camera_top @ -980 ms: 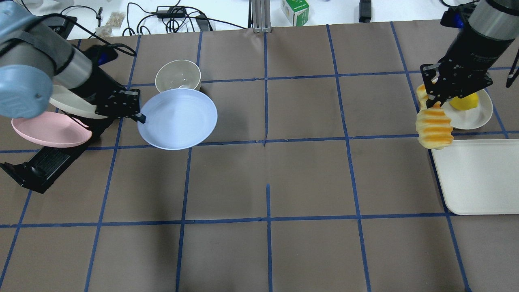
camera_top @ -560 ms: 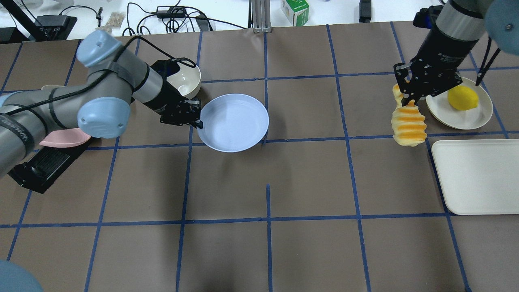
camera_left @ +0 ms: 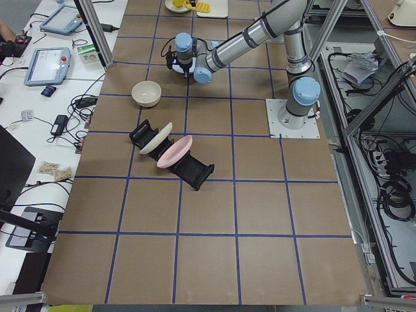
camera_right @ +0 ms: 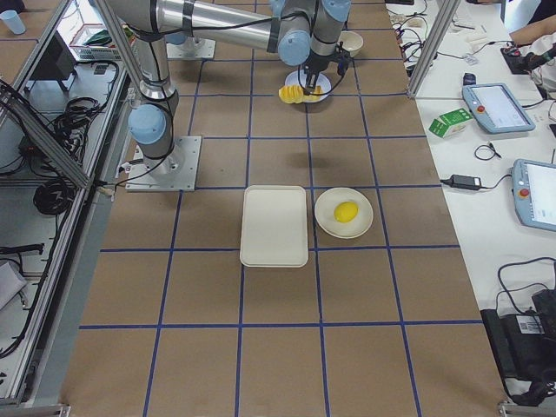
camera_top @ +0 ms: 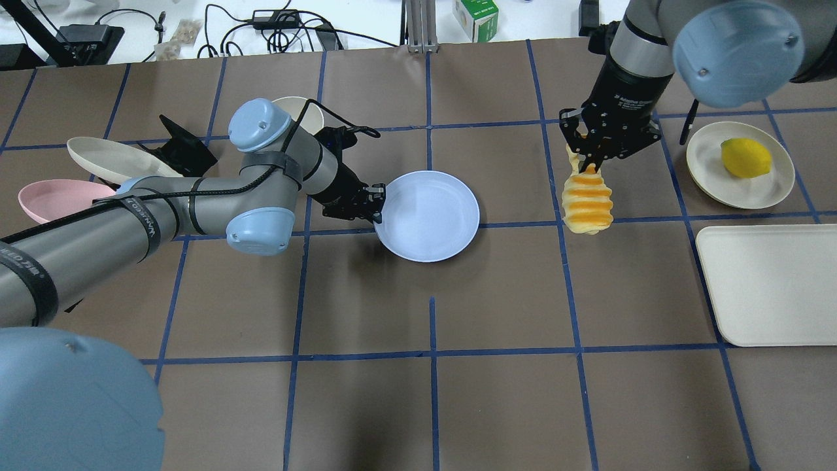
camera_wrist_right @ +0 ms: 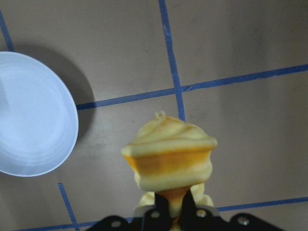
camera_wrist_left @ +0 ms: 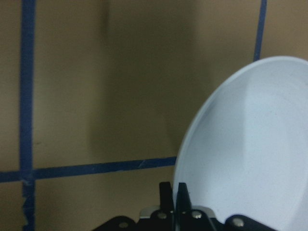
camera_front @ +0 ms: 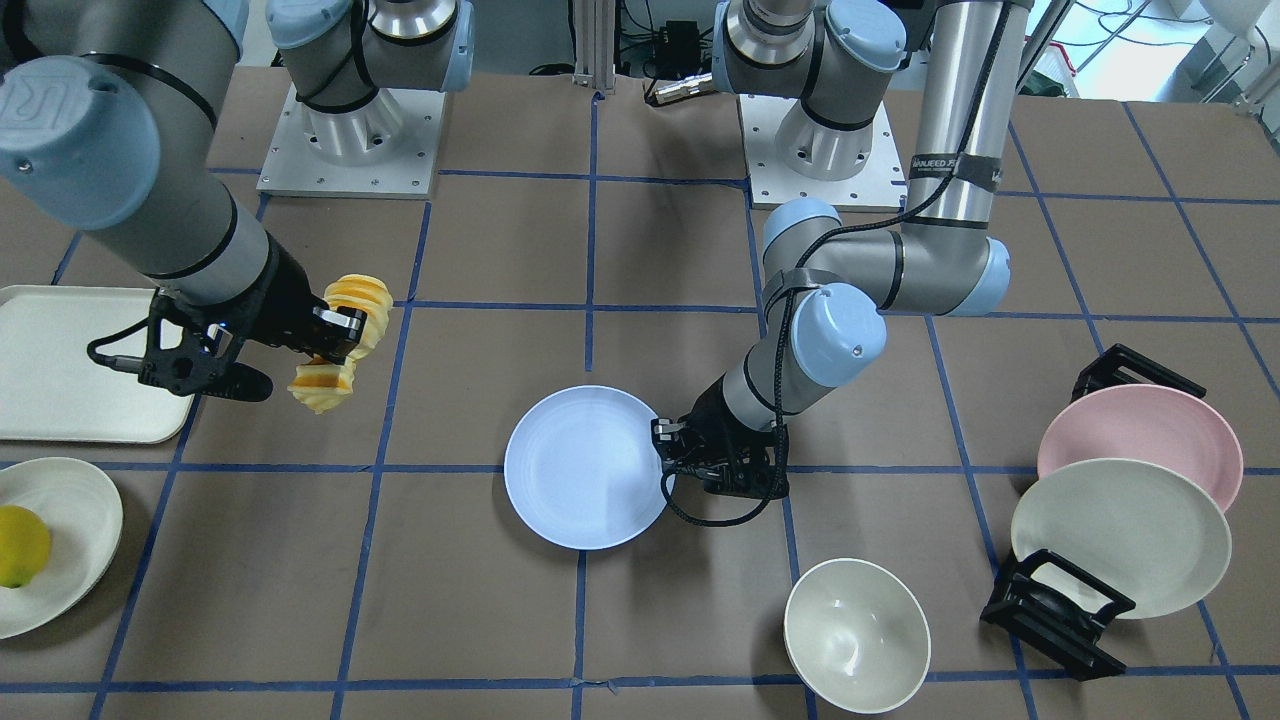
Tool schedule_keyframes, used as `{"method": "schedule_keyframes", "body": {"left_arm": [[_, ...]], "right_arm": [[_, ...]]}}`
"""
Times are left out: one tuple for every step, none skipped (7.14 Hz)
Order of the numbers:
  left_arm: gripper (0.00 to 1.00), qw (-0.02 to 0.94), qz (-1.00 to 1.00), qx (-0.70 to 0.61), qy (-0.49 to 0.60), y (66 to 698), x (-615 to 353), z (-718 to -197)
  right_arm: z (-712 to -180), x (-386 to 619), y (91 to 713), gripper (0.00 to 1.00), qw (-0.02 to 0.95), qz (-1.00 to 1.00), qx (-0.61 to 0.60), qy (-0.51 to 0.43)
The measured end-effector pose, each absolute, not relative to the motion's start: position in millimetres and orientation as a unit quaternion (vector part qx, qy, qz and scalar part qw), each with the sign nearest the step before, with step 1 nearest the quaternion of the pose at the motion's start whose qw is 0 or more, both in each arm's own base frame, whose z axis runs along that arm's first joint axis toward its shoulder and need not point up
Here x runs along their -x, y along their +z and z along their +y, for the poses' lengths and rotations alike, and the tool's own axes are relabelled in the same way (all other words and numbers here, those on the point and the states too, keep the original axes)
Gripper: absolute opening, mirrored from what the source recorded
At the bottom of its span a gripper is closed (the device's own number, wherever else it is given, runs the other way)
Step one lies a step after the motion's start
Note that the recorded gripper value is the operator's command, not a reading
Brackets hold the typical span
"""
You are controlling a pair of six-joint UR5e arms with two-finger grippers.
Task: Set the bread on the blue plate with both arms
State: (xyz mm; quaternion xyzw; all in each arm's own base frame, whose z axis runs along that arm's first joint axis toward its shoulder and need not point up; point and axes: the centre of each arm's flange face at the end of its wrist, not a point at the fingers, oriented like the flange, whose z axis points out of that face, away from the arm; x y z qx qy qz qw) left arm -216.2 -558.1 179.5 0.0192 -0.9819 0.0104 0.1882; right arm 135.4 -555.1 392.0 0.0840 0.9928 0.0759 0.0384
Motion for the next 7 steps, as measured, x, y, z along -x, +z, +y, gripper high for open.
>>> {"method": "schedule_keyframes", "body": {"left_arm": [[1.00,0.188,-0.982,-0.019,0.011,172.2,219.5,-558.6],[1.00,0.190,-0.981,-0.019,0.016,175.2,220.3,-560.5],[1.00,0.191,-0.981,-0.018,0.028,186.0,218.7,-563.5],[1.00,0.178,-0.983,-0.020,0.044,199.7,208.9,-569.3],[1.00,0.153,-0.986,-0.028,0.056,219.2,193.0,-577.1],[1.00,0.130,-0.990,-0.035,0.050,248.2,180.7,-581.9],[1.00,0.098,-0.994,-0.040,0.030,285.6,172.0,-583.0]], "right_arm": [[-556.3,-152.1,386.7,0.00,0.041,0.993,-0.081,0.074],[-558.5,-167.7,381.6,0.00,0.042,0.994,-0.076,0.070],[-563.7,-184.6,372.5,0.00,0.043,0.994,-0.073,0.063],[-573.3,-206.5,353.9,0.00,0.043,0.995,-0.070,0.054],[-579.6,-231.7,335.7,0.00,0.044,0.996,-0.067,0.043],[-582.1,-255.3,318.8,0.00,0.044,0.996,-0.067,0.036],[-581.4,-277.8,304.1,0.00,0.045,0.996,-0.071,0.032]]}}
